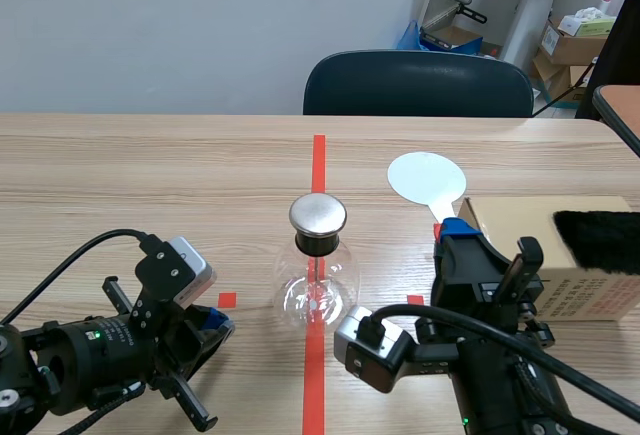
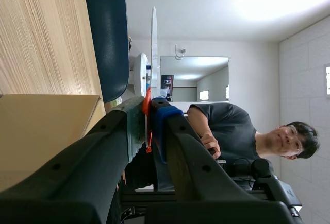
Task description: Do the electroscope experiment
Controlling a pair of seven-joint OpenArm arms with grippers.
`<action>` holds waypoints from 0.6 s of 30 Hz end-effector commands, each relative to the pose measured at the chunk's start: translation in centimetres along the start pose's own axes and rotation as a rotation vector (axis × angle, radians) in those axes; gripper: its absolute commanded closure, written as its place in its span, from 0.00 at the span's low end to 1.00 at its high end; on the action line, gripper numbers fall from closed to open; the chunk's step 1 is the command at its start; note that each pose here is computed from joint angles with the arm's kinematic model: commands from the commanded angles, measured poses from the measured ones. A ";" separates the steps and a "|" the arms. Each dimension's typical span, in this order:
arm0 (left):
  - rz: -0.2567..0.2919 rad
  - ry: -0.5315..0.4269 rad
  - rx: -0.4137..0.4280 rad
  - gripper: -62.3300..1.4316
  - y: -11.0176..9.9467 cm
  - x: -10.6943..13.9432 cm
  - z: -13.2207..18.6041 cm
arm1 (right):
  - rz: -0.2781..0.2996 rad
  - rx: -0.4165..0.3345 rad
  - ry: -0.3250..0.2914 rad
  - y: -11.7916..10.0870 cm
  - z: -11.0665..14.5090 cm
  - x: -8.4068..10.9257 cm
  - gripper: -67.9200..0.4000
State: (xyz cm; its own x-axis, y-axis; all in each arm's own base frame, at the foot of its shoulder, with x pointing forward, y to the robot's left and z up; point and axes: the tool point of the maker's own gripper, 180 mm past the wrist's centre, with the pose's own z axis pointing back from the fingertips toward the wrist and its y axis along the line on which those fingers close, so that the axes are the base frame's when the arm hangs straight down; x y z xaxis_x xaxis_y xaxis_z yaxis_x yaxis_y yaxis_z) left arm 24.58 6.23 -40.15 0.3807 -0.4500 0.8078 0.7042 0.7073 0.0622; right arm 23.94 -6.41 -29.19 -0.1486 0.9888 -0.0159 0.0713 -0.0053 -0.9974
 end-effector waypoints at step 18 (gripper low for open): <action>0.001 -0.033 -0.003 0.87 -0.1 1.2 -0.1 | 0.000 -0.041 -0.009 -1.2 -0.5 -0.2 0.98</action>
State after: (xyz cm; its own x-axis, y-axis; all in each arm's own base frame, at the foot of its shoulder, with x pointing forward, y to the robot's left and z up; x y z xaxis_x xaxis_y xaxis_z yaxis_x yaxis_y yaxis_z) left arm 24.58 6.23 -40.15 0.3807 -0.4500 0.8078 0.7042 0.7073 0.0622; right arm 23.91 -6.25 -29.19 -0.1576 0.9874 -0.0165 0.0713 -0.0053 -0.9974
